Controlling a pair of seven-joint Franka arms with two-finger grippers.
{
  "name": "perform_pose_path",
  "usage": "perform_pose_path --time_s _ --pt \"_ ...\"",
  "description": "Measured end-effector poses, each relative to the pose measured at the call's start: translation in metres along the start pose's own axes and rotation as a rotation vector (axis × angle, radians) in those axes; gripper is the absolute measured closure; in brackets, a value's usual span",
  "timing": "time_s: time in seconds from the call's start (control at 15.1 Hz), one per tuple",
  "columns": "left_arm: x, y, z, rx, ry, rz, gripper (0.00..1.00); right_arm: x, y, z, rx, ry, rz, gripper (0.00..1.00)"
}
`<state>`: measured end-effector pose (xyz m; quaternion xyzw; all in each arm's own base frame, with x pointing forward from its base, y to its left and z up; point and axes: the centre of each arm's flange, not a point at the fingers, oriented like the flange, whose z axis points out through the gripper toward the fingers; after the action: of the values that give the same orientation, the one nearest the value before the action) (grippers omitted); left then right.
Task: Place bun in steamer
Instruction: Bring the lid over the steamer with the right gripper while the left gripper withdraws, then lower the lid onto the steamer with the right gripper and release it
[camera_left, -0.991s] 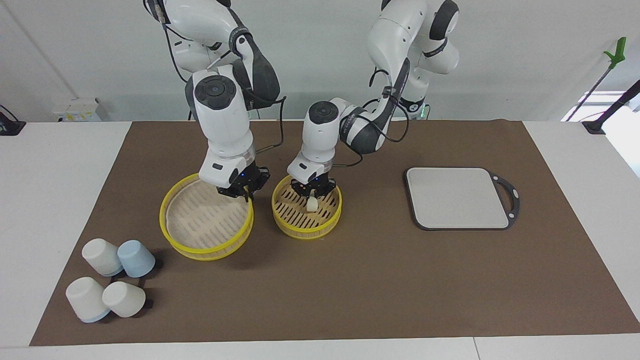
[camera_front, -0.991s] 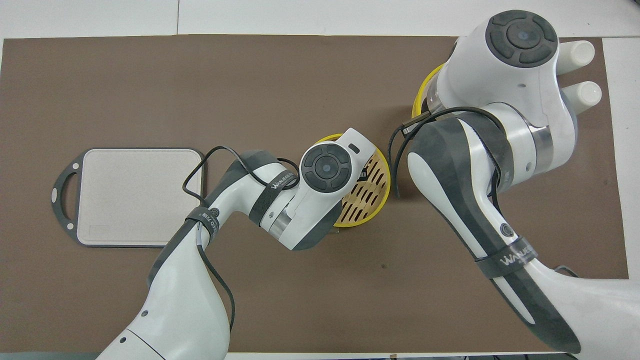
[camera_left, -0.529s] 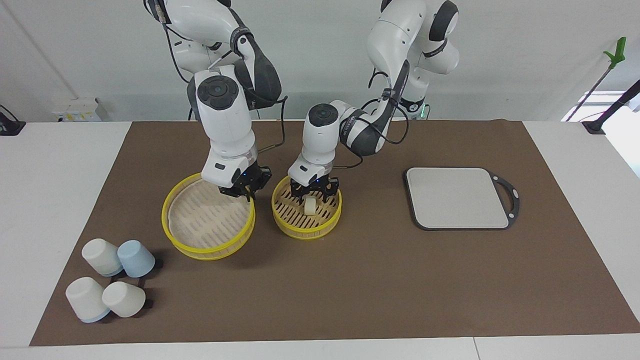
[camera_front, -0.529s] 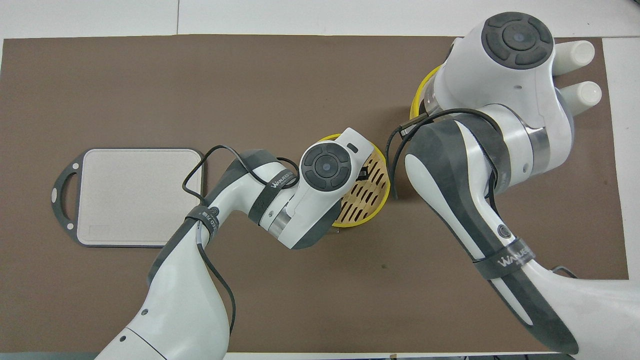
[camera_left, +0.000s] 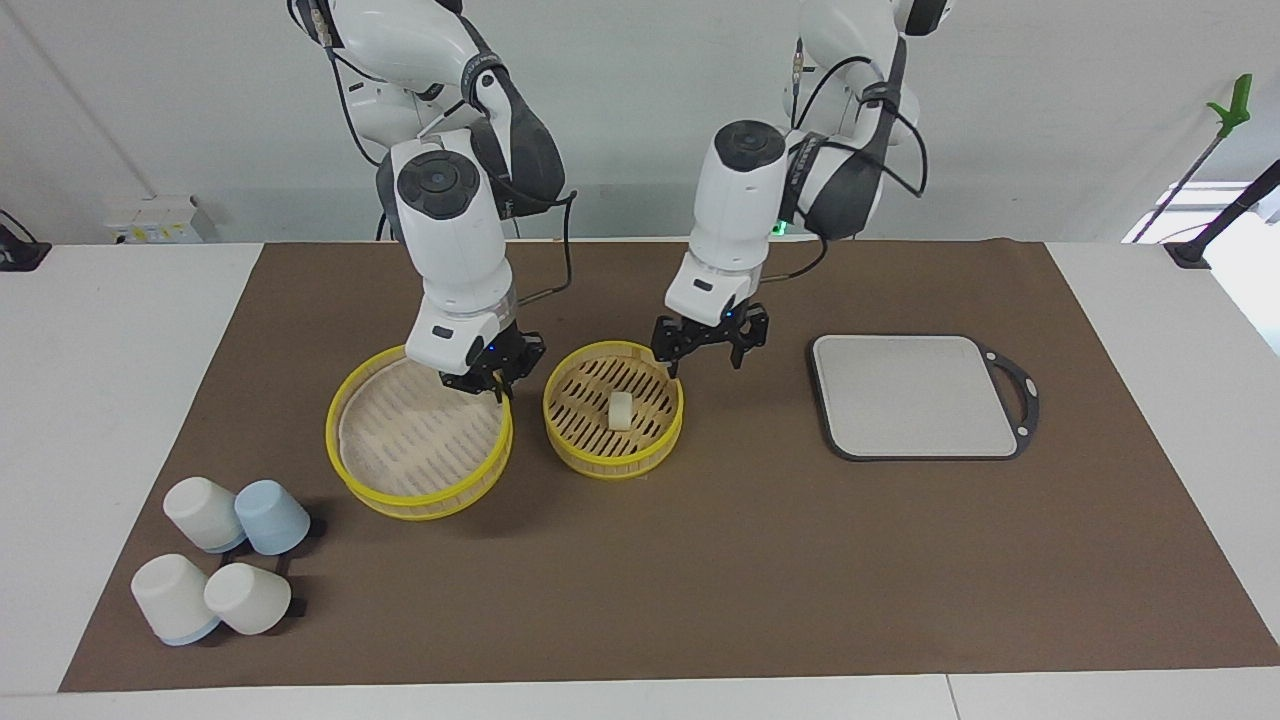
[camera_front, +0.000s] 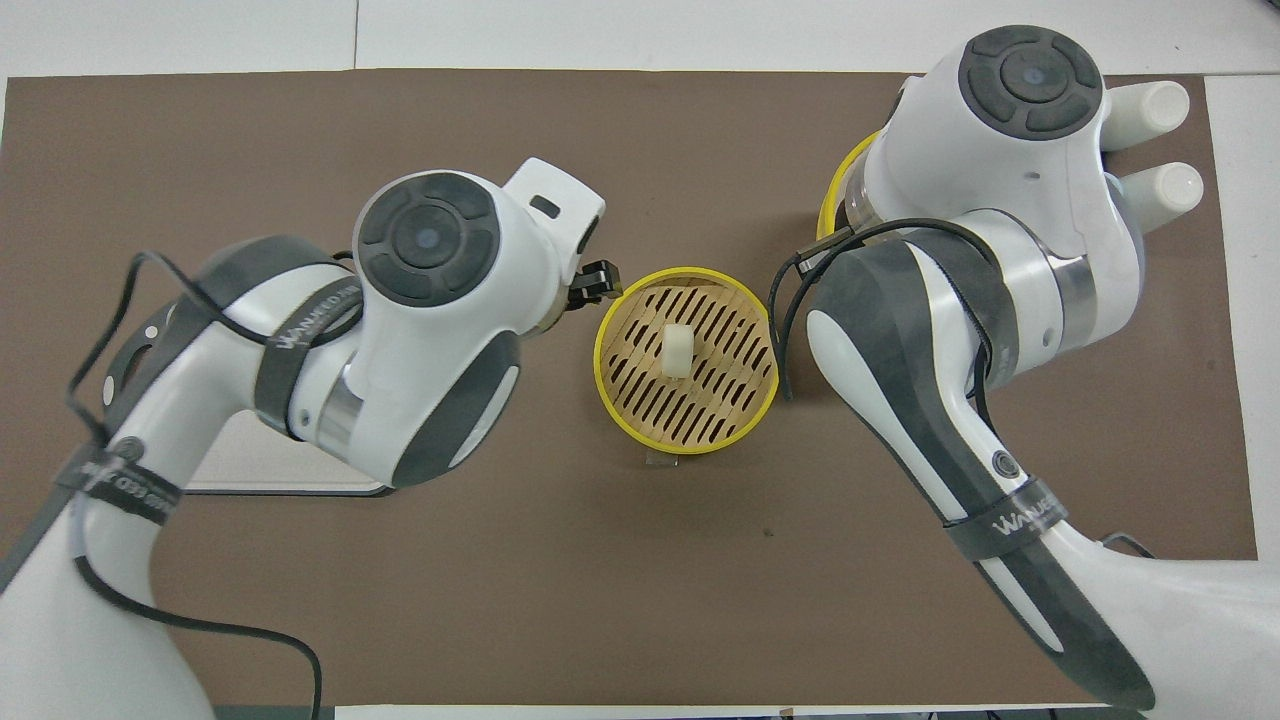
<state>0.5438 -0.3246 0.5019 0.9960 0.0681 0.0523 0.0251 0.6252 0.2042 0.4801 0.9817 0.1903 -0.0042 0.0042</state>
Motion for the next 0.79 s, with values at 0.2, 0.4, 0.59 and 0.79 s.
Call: perform_pose_path --time_s 0.2,0.4,0.59,0.79 --pt "0.038 -0.09 -0.039 0.036 -0.011 0.022 0.0 0.001 -0.012 -0.001 0.007 0.007 -0.009 0.91" --pt "0.063 -0.187 -0.073 0.06 -0.022 0.048 0.0 0.004 -0.055 -0.003 0.014 0.029 0.012 0.91" --pt "0.069 -0.25 -0.092 0.075 -0.042 0.093 0.0 0.006 -0.105 -0.003 0.022 0.061 0.052 0.91" --pt "0.069 -0.275 -0.093 0.081 -0.068 0.113 0.0 0.007 -0.145 0.006 0.032 0.08 0.082 0.91"
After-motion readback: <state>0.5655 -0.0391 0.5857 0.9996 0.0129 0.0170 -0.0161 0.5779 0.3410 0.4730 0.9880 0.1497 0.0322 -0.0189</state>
